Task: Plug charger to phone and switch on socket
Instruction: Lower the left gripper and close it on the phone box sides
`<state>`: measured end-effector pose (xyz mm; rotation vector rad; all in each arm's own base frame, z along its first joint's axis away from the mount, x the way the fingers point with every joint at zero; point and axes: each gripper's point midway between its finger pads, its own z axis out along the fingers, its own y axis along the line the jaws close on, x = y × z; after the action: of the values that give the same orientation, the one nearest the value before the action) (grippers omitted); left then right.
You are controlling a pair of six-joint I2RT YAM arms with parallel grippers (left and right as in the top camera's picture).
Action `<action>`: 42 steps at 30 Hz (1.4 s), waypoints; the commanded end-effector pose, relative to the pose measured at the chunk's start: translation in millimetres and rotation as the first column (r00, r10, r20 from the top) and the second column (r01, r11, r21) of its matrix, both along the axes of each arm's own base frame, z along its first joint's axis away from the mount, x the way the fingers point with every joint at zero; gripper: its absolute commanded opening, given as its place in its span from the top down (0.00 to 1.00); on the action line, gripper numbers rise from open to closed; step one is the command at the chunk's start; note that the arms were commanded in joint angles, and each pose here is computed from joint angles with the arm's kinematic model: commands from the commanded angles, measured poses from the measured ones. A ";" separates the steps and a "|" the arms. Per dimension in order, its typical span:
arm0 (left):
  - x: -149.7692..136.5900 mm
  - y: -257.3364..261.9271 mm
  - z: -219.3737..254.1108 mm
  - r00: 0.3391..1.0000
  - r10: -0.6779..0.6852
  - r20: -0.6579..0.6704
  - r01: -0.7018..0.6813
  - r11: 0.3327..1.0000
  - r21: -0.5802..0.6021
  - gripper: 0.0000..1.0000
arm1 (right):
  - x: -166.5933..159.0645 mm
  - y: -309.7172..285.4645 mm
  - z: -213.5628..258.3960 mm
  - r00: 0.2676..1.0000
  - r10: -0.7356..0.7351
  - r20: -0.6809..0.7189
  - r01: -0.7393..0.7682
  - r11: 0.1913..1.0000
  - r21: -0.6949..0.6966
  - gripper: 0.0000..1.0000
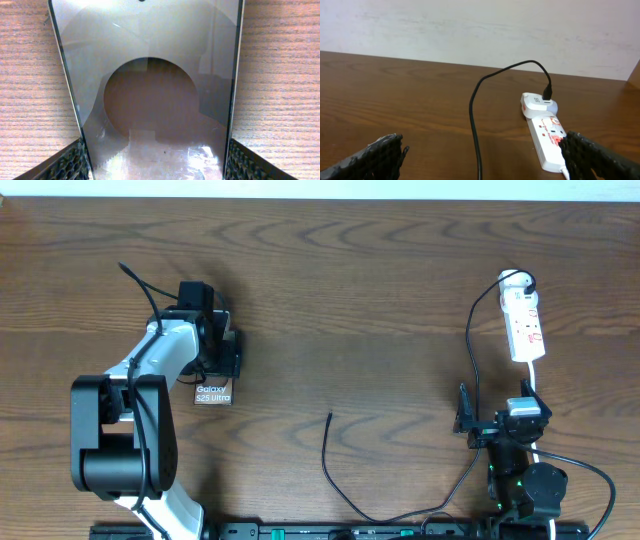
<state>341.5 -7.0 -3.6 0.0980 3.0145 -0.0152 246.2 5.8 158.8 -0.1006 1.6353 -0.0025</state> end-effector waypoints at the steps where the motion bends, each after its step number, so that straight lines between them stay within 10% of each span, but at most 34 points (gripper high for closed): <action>1: -15.4 0.2 -13.9 0.998 -0.013 -0.054 0.013 1.000 -0.001 0.26 | 0.0 -1.8 -1.4 1.000 -0.007 -0.004 0.007 1.000 -0.005 0.01; 20: -15.4 0.2 -13.9 0.998 -0.013 -0.054 0.013 1.000 -0.001 0.45 | 0.0 -1.8 -1.4 1.000 -0.007 -0.004 0.007 1.000 -0.005 0.01; 33: -15.4 0.1 -13.9 0.998 -0.013 -0.054 0.012 1.000 -0.002 0.91 | 0.0 -1.8 -1.4 1.000 -0.007 -0.004 0.007 1.000 -0.005 0.01; 42: -15.4 -3.7 -13.8 0.998 -0.016 -0.054 0.015 1.000 -0.024 0.93 | 0.0 -1.8 -1.4 1.000 -0.007 -0.004 0.007 1.000 -0.005 0.01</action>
<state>341.6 -7.1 -3.3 0.1032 3.0135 -0.0160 246.2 5.8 158.8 -0.1008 1.6353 -0.0022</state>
